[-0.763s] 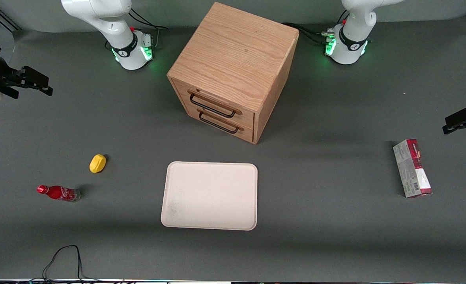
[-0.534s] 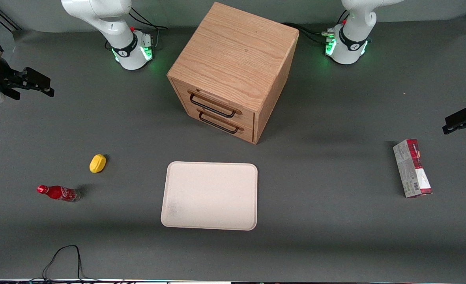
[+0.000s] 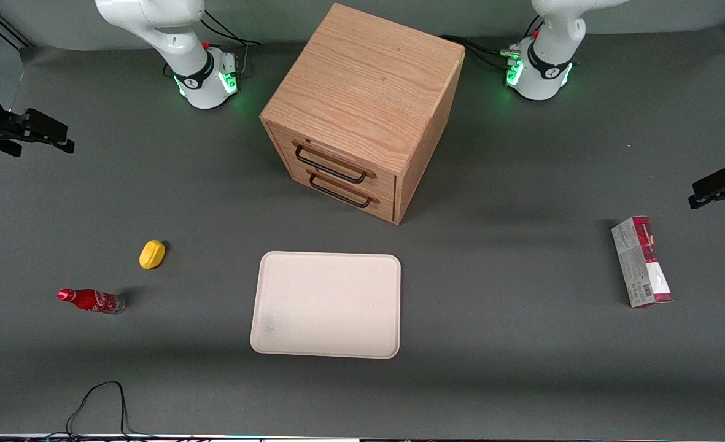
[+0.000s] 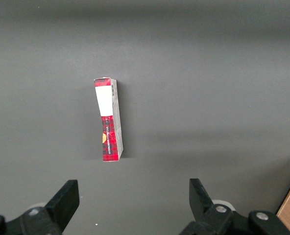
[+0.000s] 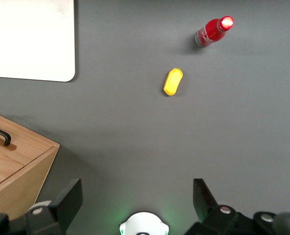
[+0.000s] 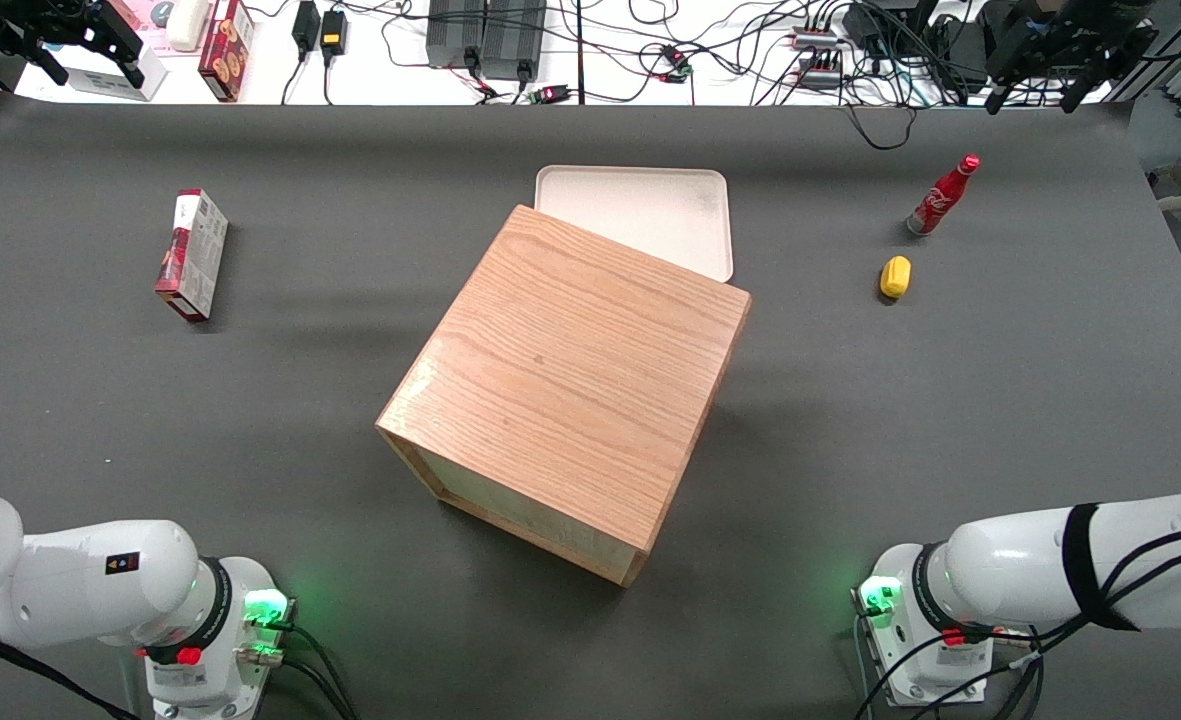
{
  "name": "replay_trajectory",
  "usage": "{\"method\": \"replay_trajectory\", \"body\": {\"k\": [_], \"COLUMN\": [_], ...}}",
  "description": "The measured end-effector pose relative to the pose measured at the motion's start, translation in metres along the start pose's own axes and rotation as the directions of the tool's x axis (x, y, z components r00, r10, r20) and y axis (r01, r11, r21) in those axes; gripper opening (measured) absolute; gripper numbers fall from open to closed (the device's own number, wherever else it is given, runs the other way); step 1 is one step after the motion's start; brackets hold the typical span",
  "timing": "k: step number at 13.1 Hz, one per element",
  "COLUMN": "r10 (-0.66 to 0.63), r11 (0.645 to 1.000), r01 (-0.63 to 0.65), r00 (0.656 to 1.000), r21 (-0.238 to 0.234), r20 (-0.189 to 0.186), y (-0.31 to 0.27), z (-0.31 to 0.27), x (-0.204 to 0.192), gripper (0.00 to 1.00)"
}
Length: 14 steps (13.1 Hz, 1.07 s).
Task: Place coke bottle on tray
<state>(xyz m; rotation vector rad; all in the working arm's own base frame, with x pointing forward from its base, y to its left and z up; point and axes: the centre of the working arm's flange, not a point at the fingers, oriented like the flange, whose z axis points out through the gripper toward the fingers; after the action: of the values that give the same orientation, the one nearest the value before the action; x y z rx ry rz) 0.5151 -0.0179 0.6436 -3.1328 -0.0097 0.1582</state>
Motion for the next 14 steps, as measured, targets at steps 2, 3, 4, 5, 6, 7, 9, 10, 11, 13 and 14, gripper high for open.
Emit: {"method": "replay_trajectory", "body": {"k": [2, 3, 4, 5, 6, 7, 9, 10, 11, 13, 14], "r10": [0.005, 0.005, 0.005, 0.004, 0.003, 0.004, 0.011, 0.012, 0.013, 0.016, 0.024], "r11": [1.000, 1.000, 1.000, 1.000, 1.000, 1.000, 1.000, 1.000, 1.000, 1.000, 0.999], "r01": [-0.005, -0.005, -0.005, -0.004, -0.003, -0.004, -0.011, -0.013, -0.013, -0.016, -0.024], "r00": [1.000, 1.000, 1.000, 1.000, 1.000, 1.000, 1.000, 1.000, 1.000, 1.000, 1.000], "r21": [0.001, 0.001, 0.002, 0.003, 0.004, 0.009, 0.020, 0.022, 0.022, 0.024, 0.027], "r20": [0.004, 0.009, 0.017, 0.026, 0.027, 0.024, 0.023, 0.023, 0.020, 0.008, 0.004], "y": [0.003, 0.003, 0.003, 0.002, 0.002, 0.002, 0.005, 0.006, 0.007, 0.016, 0.028], "z": [0.002, 0.004, 0.009, 0.015, 0.021, 0.027, 0.039, 0.043, 0.045, 0.049, 0.053], "x": [0.001, 0.002, 0.004, 0.005, 0.007, 0.010, 0.013, 0.014, 0.015, 0.017, 0.018], "gripper": [1.00, 1.00, 1.00, 1.00, 1.00, 1.00, 1.00, 1.00, 1.00, 1.00, 1.00]}}
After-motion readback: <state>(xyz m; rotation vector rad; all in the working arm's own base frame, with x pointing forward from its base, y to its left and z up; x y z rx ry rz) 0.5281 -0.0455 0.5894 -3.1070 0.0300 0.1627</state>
